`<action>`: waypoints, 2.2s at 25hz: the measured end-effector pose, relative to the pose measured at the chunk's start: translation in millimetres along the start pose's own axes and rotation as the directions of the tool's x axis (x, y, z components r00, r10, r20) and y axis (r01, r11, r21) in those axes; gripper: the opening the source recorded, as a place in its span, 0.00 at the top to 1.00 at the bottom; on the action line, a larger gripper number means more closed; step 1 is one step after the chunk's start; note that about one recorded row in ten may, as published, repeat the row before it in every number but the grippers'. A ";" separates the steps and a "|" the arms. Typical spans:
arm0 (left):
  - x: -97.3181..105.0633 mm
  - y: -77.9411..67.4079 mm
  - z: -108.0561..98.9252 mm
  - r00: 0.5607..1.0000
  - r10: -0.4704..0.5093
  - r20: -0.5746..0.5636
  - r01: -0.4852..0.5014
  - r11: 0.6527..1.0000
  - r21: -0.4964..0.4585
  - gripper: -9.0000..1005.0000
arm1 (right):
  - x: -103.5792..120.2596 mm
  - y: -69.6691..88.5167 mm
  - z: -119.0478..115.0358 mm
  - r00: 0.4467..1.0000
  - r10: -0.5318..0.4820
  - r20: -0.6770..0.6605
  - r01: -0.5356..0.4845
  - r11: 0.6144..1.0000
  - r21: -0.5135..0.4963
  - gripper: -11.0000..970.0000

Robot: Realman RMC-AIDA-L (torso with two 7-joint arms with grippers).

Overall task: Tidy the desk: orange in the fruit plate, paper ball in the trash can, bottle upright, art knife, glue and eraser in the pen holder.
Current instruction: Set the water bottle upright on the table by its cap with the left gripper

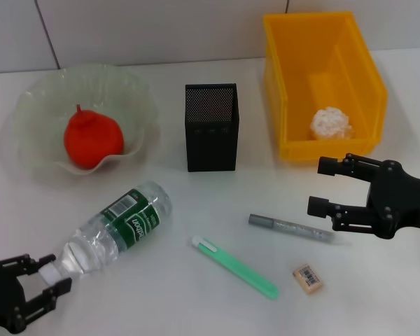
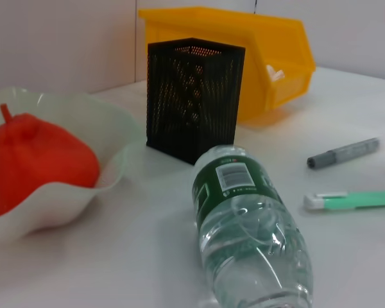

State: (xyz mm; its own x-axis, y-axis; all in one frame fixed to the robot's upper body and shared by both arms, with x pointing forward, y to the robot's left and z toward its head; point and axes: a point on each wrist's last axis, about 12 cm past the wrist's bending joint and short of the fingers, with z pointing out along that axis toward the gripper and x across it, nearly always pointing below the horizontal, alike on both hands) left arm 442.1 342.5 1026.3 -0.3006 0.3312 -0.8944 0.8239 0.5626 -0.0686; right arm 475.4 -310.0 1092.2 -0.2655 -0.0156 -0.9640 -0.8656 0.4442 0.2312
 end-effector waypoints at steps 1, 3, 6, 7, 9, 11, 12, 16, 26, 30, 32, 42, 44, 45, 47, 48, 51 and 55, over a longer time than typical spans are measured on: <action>-5.7 1.1 -4.5 1.000 0.007 0.025 -0.007 1.000 0.000 0.55 | 0.0 0.1 0.0 1.000 0.005 0.000 -0.005 1.000 -0.001 0.16; -9.2 1.8 -7.3 0.999 0.011 0.039 -0.011 1.000 -0.001 0.55 | -0.1 0.3 0.1 1.000 0.006 0.001 -0.006 1.000 -0.003 0.16; -23.3 4.2 -19.2 0.997 0.018 0.072 -0.018 1.000 0.005 0.55 | -0.5 0.5 0.0 1.000 0.012 0.001 -0.012 1.000 -0.004 0.16; -27.9 5.3 -23.9 0.997 0.024 0.073 -0.024 1.000 0.004 0.55 | -0.5 0.5 0.0 1.000 0.012 0.001 -0.012 1.000 -0.004 0.16; -27.9 5.3 -23.9 0.997 0.024 0.073 -0.024 1.000 0.004 0.55 | -0.9 0.5 0.0 1.000 0.015 0.001 -0.015 1.000 -0.005 0.16; -33.9 6.3 -30.5 0.997 0.030 0.075 -0.030 1.000 0.000 0.55 | -1.1 0.5 0.0 1.000 0.015 0.002 -0.015 1.000 -0.006 0.16; -33.9 6.3 -30.5 0.997 0.030 0.075 -0.030 1.000 0.000 0.55 | -1.1 0.5 0.0 1.000 0.014 0.003 -0.014 1.000 -0.005 0.16; -51.9 7.5 -45.6 0.990 0.059 0.131 -0.057 0.998 -0.016 0.55 | -1.2 0.5 0.0 1.000 0.015 0.004 -0.015 1.000 -0.005 0.16; -69.6 14.0 -44.7 0.986 0.069 0.155 -0.068 0.998 -0.014 0.55 | -1.7 0.2 -4.0 1.000 0.016 0.016 -0.016 1.000 0.008 0.16; -82.8 18.3 -45.6 0.985 0.053 0.163 -0.052 0.999 -0.013 0.55 | -1.3 0.6 -5.9 1.000 0.020 0.020 -0.020 1.000 0.010 0.16; -88.7 20.3 -43.7 0.985 0.039 0.167 -0.039 0.999 -0.005 0.55 | -0.7 0.8 -6.3 1.000 0.022 0.020 -0.022 1.000 0.011 0.16; -102.1 27.2 -33.3 0.982 0.017 0.191 -0.021 1.000 0.018 0.55 | -0.4 0.6 -7.8 0.999 0.024 0.024 -0.025 1.000 0.019 0.16; -103.8 28.1 -31.7 0.981 0.020 0.194 -0.024 0.999 0.021 0.56 | -0.2 0.8 -8.0 0.999 0.025 0.024 -0.025 1.000 0.019 0.16; -104.0 28.2 -31.5 0.981 0.020 0.194 -0.024 0.999 0.021 0.56 | -0.1 0.8 -8.1 0.999 0.025 0.024 -0.025 0.999 0.019 0.16; -104.4 28.7 -30.6 0.980 0.019 0.196 -0.023 0.999 0.023 0.56 | 0.1 1.0 -8.3 0.999 0.026 0.024 -0.026 0.999 0.020 0.16; -104.4 28.8 -30.0 0.980 0.017 0.197 -0.022 0.999 0.024 0.56 | 0.2 1.0 -8.3 0.999 0.026 0.024 -0.026 0.999 0.020 0.16; -104.4 29.4 -27.3 0.979 0.014 0.204 -0.020 0.999 0.030 0.56 | 0.4 1.1 -8.5 0.999 0.026 0.024 -0.027 0.999 0.021 0.16; -105.3 31.3 -22.8 0.977 0.012 0.211 -0.020 0.999 0.033 0.56 | 0.6 1.2 -8.7 0.999 0.027 0.024 -0.027 0.999 0.021 0.16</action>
State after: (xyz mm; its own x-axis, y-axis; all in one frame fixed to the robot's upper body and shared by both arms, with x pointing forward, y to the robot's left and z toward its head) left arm 488.6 342.5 1128.4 -0.1822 0.1704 -0.9684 0.8449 0.5310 -0.0655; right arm 470.5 -317.3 1093.1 -0.2784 0.0178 -0.9603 -0.8489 0.4632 0.2546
